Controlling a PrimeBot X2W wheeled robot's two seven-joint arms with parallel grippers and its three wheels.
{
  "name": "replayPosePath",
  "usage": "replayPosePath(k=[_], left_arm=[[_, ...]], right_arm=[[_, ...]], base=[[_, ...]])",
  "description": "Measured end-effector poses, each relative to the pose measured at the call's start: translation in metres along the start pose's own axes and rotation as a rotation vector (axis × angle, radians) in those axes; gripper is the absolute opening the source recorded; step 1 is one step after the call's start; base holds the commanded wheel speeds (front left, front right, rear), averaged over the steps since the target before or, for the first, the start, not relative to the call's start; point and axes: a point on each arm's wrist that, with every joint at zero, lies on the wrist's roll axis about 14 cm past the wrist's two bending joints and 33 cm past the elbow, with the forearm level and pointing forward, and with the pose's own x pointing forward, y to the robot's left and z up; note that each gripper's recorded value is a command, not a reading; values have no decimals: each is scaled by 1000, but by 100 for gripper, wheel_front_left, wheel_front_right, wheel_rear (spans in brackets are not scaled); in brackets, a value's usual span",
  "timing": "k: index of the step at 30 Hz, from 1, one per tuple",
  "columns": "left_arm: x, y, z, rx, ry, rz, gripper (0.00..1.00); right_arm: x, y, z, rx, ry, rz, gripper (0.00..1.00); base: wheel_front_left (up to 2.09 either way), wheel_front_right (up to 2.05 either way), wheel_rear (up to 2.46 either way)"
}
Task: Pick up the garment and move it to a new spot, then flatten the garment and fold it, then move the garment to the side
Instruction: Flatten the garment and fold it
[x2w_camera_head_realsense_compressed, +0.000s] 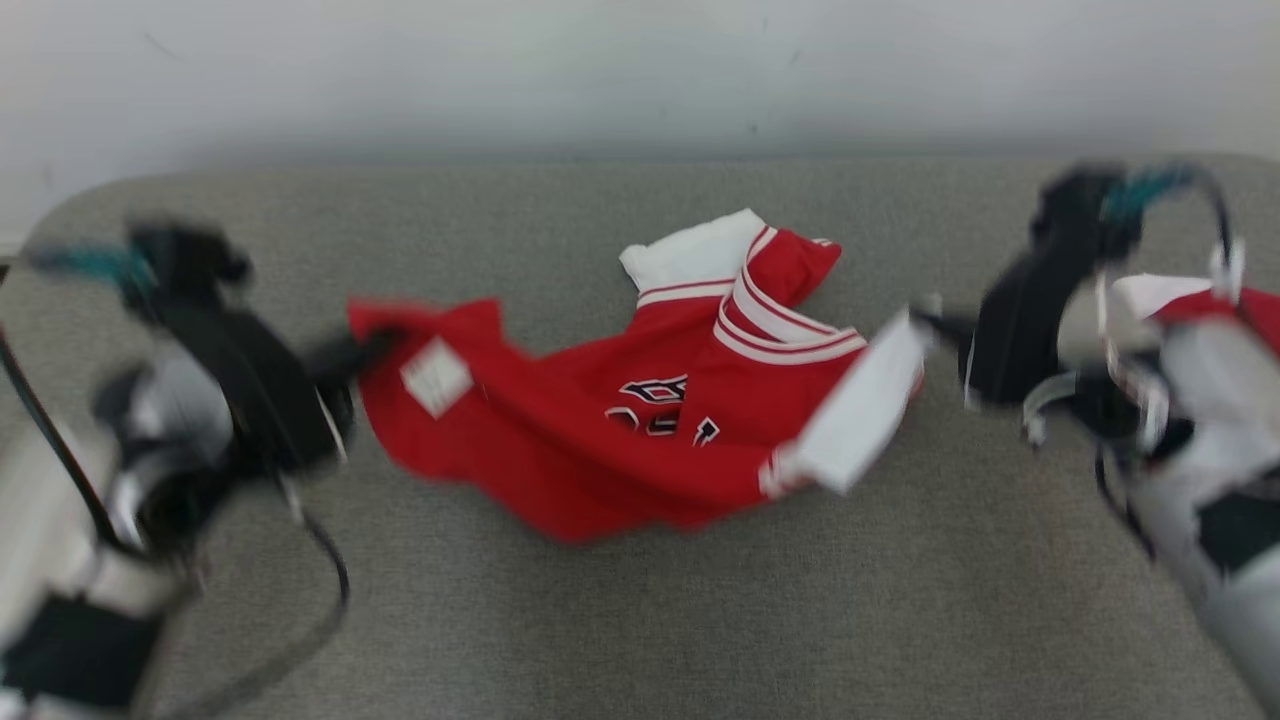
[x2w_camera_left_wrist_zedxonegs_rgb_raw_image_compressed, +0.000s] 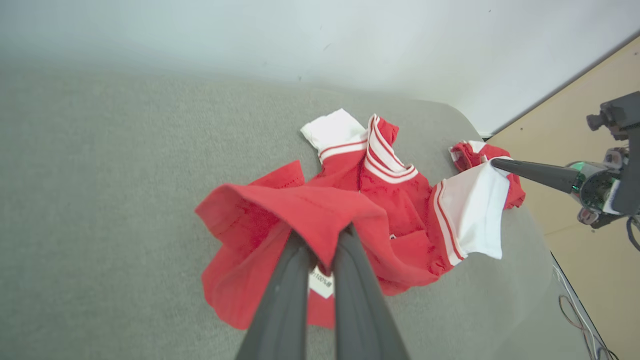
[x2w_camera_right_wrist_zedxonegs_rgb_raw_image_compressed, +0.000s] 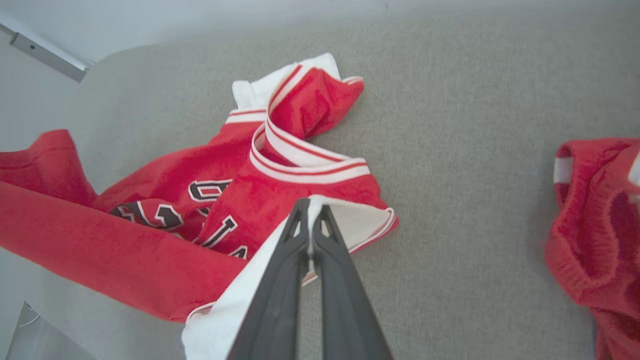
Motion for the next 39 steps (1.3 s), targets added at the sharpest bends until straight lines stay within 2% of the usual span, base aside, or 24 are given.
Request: replayPosePath(k=[3,5,6,7,8,9,11,13,14,16,18,19,21,23,27,30,33,36,39], left_arm=[[18,4,81,26,-107,5,0],[20,3,144,65,-240,20,0],[17,0,174,93,-317,27,0],[5,-10,236,100,-527,17,0],[-4,-19,265,112,-632,2,0],[-13,-25,286,138,-718,-10,0],[-23,-25,302,141,-825,-29,0],[-8,1,283,70,-809,-16,0],[11,21,258,37,-745,16,0],[49,63,188,-52,-589,93,0],[72,96,104,-200,-429,159,0],[72,96,104,-200,-429,159,0],[79,108,30,-287,-286,205,0],[77,108,-19,-276,-186,239,0],[71,92,-54,-308,-141,231,0],[64,78,-70,-269,-118,217,0],[54,69,-77,-238,-113,211,0],[41,62,-81,-186,-121,211,0],[25,61,-83,-182,-145,225,0]], right_arm=[[4,8,74,-4,-121,-20,0],[-7,15,142,-54,-286,-50,0],[-19,20,179,-85,-403,-61,0],[-52,38,246,-113,-661,-41,0],[-71,49,273,-102,-786,-4,0],[-84,57,290,-101,-882,25,0],[-88,60,297,-114,-970,47,0],[-63,46,280,-111,-950,30,0],[-41,34,263,-95,-910,15,0],[6,6,210,-69,-778,-11,0],[43,-23,149,-7,-653,-50,0],[43,-23,149,-7,-653,-50,0],[56,-41,104,34,-584,-77,0],[58,-52,71,74,-539,-91,0],[54,-65,13,124,-465,-117,0],[47,-63,-20,131,-419,-118,0],[38,-57,-39,130,-398,-107,0],[29,-48,-59,96,-361,-92,0],[16,-51,-66,43,-355,-110,0]], base=[[0,0,0],[0,0,0],[0,0,0],[0,0,0],[0,0,0],[0,0,0],[0,0,0],[0,0,0],[0,0,0],[0,0,0],[0,0,0],[0,0,0],[0,0,0],[0,0,0],[0,0,0],[0,0,0],[0,0,0],[0,0,0],[0,0,0]])
